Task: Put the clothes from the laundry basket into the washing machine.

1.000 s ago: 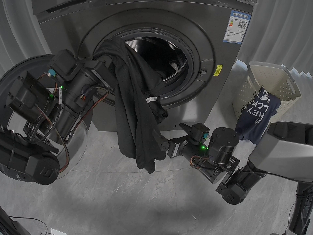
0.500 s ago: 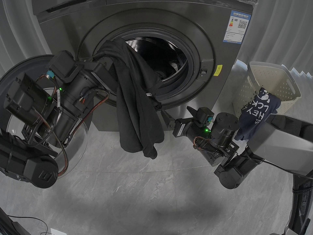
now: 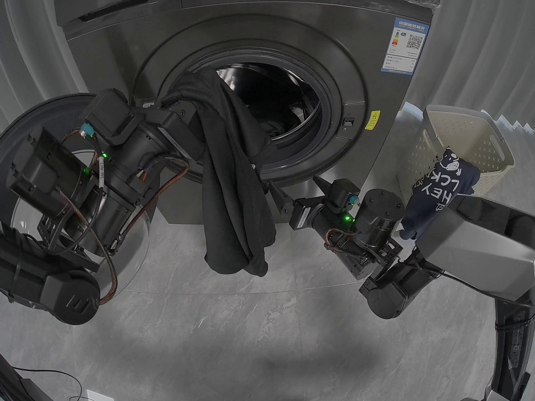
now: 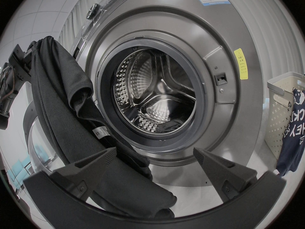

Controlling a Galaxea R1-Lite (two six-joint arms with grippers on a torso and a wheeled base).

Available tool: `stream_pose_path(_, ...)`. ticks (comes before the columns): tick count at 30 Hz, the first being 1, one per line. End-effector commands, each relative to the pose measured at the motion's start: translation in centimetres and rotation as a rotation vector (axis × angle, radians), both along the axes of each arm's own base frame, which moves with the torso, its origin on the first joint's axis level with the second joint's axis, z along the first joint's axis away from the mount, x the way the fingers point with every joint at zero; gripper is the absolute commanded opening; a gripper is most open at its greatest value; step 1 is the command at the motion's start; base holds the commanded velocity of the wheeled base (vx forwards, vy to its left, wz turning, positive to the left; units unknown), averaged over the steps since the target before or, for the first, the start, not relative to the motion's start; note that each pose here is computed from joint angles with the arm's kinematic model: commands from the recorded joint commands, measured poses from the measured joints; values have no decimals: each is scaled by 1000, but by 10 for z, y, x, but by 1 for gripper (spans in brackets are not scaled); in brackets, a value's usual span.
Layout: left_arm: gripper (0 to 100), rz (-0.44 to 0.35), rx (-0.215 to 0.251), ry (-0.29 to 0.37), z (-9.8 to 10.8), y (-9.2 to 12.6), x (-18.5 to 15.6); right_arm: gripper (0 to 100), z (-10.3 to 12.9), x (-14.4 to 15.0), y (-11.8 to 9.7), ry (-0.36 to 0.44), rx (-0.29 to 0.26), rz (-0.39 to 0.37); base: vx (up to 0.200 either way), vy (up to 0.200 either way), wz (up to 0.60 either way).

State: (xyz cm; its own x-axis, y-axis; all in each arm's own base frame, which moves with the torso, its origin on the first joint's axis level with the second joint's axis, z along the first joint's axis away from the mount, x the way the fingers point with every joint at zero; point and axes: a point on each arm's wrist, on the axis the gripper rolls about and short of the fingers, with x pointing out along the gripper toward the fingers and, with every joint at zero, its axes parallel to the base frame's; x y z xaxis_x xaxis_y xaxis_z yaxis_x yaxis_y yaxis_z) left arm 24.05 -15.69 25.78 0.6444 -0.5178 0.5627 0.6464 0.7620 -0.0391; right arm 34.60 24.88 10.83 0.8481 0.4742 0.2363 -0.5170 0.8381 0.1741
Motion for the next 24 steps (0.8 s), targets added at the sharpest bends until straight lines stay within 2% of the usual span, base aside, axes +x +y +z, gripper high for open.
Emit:
stream_pose_path(1, 0, 2, 2, 4, -1, 0, 1, 100, 11, -9, -2, -16, 8, 14, 0, 0, 0)
stream_pose_path(5, 0, 6, 4, 9, -2, 1, 3, 100, 24, -29, -11, -39, 5, 84, 0, 0, 0)
stream_pose_path(12, 0, 7, 6, 13, -4, 0, 3, 100, 43, -46, -19, -70, 27, 136, 0, 0, 0)
stream_pose_path(17, 0, -2, 0, 3, -1, 0, 0, 100, 32, -38, -23, -39, 7, 107, 0, 0, 0)
stream_pose_path(21, 0, -12, -5, -7, 3, -1, -5, 100, 2, -20, -20, 8, -33, 81, 0, 0, 0)
stream_pose_path(24, 0, -14, -5, -7, 3, -1, -5, 100, -7, -10, -18, 16, -40, 70, 0, 0, 0)
